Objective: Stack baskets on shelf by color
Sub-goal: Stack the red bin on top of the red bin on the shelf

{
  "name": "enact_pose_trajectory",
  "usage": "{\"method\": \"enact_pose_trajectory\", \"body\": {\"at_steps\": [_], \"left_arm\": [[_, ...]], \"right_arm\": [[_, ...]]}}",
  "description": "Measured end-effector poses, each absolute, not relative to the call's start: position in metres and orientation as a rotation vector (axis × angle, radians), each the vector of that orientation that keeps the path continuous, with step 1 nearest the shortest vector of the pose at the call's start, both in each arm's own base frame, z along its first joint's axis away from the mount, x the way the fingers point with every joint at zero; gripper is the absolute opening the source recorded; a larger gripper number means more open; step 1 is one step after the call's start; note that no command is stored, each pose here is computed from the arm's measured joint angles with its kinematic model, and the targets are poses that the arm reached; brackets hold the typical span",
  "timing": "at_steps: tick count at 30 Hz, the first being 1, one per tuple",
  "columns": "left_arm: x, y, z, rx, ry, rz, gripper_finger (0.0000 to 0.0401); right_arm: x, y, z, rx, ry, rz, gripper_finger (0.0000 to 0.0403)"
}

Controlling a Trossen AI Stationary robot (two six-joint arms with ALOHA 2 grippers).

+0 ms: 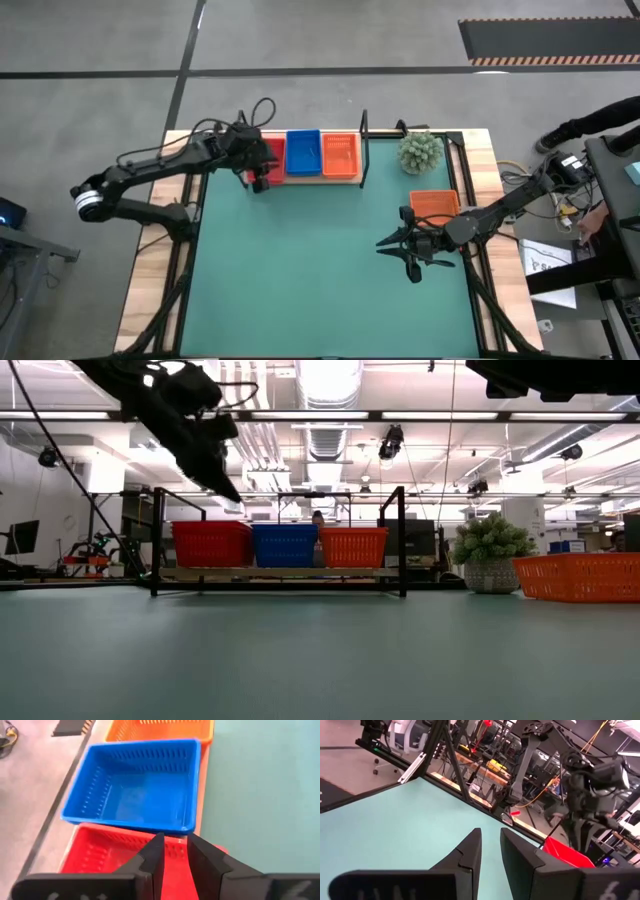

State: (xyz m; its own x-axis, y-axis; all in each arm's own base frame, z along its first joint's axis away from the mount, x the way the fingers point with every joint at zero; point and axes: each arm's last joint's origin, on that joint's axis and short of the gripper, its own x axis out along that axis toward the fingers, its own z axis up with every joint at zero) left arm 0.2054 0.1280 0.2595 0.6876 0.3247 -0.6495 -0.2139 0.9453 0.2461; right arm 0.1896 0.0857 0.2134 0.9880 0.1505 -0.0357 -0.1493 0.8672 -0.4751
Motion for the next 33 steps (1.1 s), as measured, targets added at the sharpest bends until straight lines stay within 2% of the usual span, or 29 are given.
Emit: {"method": "enact_pose_trajectory", "body": {"at_steps": [3, 6, 11, 14, 17, 28, 33], "left_arm": [[0.199, 0.121, 0.269, 0.113, 0.695, 0.316, 0.0067], [0.197, 0.106, 0.269, 0.043, 0.653, 0.206, 0.0066], [0.202, 0.077, 0.24, -0.017, 0.726, 0.102, 0.0031], [0.204, 0.074, 0.225, 0.08, 0.827, 0.257, 0.0005], [0.204, 0.08, 0.218, 0.175, 0.907, 0.434, 0.0005], [0.211, 0.083, 0.22, 0.25, 0.874, 0.426, 0.0001], [0.216, 0.09, 0.26, 0.438, 0.802, 0.532, 0.0001]], "right_arm": [[0.19, 0.085, 0.213, -0.488, 0.006, 0.155, 0.0063], [0.191, 0.083, 0.213, -0.487, 0.009, 0.144, 0.0063], [0.192, 0.079, 0.213, -0.485, 0.013, 0.123, 0.0063], [0.193, 0.076, 0.214, -0.487, 0.014, 0.109, 0.0063], [0.196, 0.074, 0.219, -0.486, 0.013, 0.095, 0.0063], [0.206, 0.078, 0.233, -0.454, 0.176, 0.126, 0.0063], [0.206, 0.078, 0.234, -0.449, 0.176, 0.125, 0.0063]]}}
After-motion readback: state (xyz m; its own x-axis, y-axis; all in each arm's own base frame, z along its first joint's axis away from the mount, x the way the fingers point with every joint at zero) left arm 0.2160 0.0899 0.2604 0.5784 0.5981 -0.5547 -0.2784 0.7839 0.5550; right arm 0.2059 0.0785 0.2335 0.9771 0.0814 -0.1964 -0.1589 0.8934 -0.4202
